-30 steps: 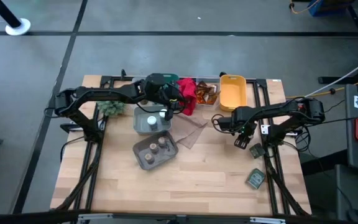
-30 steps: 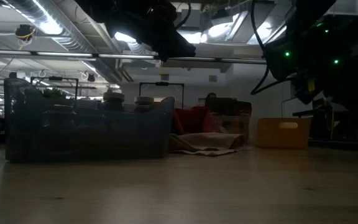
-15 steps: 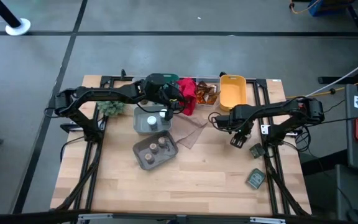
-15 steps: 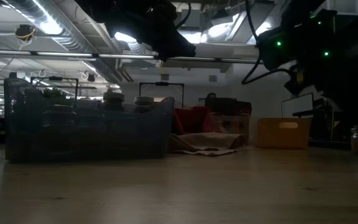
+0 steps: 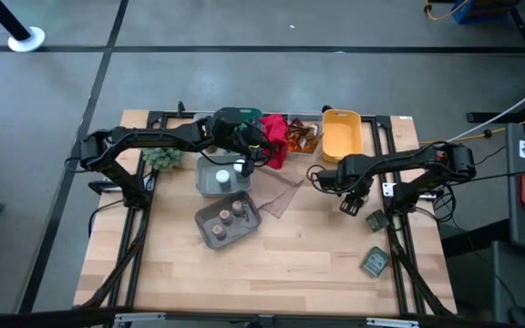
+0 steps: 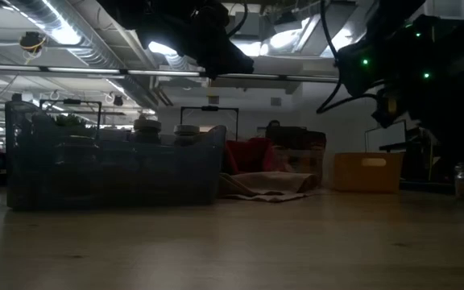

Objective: Sort spices by type
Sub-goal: Put the brown seasoning bottle into the black bin

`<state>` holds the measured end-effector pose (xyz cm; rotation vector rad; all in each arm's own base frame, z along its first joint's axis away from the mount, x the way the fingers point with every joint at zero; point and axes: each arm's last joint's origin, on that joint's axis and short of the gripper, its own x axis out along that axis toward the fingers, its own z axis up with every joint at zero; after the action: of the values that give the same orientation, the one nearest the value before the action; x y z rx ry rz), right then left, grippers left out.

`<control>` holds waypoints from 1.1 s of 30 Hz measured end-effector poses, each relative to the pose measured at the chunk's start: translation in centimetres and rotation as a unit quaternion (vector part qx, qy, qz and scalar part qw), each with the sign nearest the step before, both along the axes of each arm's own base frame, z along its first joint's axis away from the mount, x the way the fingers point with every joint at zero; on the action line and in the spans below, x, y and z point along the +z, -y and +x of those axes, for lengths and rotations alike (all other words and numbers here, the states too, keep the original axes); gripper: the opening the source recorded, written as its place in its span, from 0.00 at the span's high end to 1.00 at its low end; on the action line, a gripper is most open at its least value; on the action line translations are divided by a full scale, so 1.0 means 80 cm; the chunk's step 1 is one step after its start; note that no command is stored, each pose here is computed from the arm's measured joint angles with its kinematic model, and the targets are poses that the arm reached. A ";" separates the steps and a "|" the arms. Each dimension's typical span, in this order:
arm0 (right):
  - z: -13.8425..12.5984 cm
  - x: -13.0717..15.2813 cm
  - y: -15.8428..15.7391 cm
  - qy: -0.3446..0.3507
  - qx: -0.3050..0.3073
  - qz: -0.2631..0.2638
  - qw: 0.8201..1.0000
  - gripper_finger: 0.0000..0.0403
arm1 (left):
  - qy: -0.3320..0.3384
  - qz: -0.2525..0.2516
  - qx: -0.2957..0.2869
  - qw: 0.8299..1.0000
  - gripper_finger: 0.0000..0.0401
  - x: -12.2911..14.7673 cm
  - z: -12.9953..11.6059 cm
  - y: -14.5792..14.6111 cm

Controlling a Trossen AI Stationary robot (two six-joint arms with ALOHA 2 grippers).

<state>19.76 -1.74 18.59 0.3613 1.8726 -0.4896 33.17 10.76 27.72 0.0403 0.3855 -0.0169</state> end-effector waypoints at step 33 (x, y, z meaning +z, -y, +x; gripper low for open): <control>-0.018 -0.030 -0.006 -0.013 -0.019 0.053 0.998 0.51 | 0.005 0.011 -0.027 1.000 0.68 0.040 -0.036 0.014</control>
<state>18.33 -1.30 16.18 0.4635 1.9249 -0.4228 30.27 9.61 30.88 0.0729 0.3738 -0.0666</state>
